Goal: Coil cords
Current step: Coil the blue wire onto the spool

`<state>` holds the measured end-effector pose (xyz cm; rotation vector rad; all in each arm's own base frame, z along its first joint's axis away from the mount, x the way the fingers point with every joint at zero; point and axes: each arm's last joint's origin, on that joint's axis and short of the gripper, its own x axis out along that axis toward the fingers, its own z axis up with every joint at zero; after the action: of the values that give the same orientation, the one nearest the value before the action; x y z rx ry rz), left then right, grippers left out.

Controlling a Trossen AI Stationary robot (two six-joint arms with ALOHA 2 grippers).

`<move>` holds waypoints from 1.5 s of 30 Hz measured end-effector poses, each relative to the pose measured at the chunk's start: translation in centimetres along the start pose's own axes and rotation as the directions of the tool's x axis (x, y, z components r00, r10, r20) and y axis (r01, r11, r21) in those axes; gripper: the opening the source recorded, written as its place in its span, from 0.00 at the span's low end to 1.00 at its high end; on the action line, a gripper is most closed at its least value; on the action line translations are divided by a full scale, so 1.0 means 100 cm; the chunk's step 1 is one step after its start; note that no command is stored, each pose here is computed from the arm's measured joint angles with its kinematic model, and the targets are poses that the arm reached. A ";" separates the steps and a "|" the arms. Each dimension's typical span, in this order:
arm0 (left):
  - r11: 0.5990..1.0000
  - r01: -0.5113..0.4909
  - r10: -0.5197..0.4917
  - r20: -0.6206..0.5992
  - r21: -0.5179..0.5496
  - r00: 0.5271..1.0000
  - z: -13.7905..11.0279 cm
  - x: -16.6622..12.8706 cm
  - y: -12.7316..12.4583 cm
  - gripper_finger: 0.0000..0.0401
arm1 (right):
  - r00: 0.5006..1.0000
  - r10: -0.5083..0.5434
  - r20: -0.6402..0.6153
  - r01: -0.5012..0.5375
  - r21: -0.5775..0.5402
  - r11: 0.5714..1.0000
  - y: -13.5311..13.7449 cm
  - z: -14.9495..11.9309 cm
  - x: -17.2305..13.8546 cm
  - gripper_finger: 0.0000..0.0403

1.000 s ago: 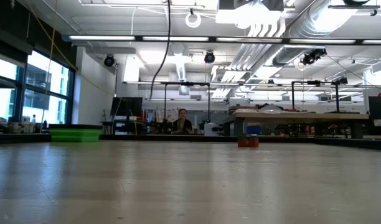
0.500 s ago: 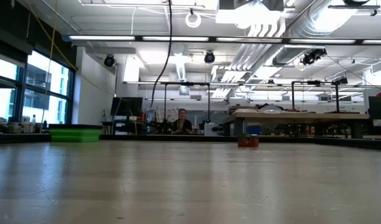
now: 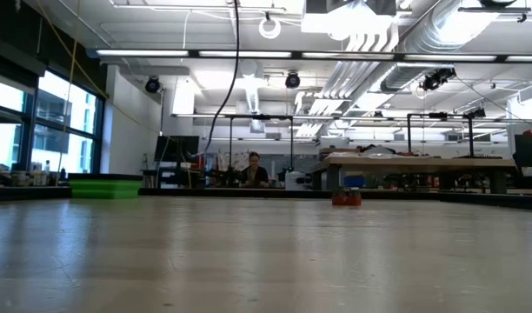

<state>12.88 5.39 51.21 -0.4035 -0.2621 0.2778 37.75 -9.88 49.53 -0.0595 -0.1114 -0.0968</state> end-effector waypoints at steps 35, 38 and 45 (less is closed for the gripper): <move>0.967 0.157 -0.167 0.036 0.201 0.985 0.005 0.009 -0.006 0.00 | 0.997 0.076 -0.007 -0.076 0.079 0.994 -0.007 -0.001 -0.002 0.00; 0.957 0.217 -0.228 0.040 0.193 0.973 0.006 0.013 -0.008 0.00 | 0.994 0.109 0.005 -0.109 0.077 0.991 -0.003 0.000 -0.001 0.00; 0.952 0.227 -0.239 0.031 0.207 0.971 0.004 0.020 -0.007 0.00 | 0.982 0.187 0.033 -0.189 0.070 0.979 0.010 0.003 0.000 0.00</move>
<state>14.75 5.56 52.26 -0.1609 -0.3307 0.0816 37.84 -8.90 49.77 0.0019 -0.1353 0.0975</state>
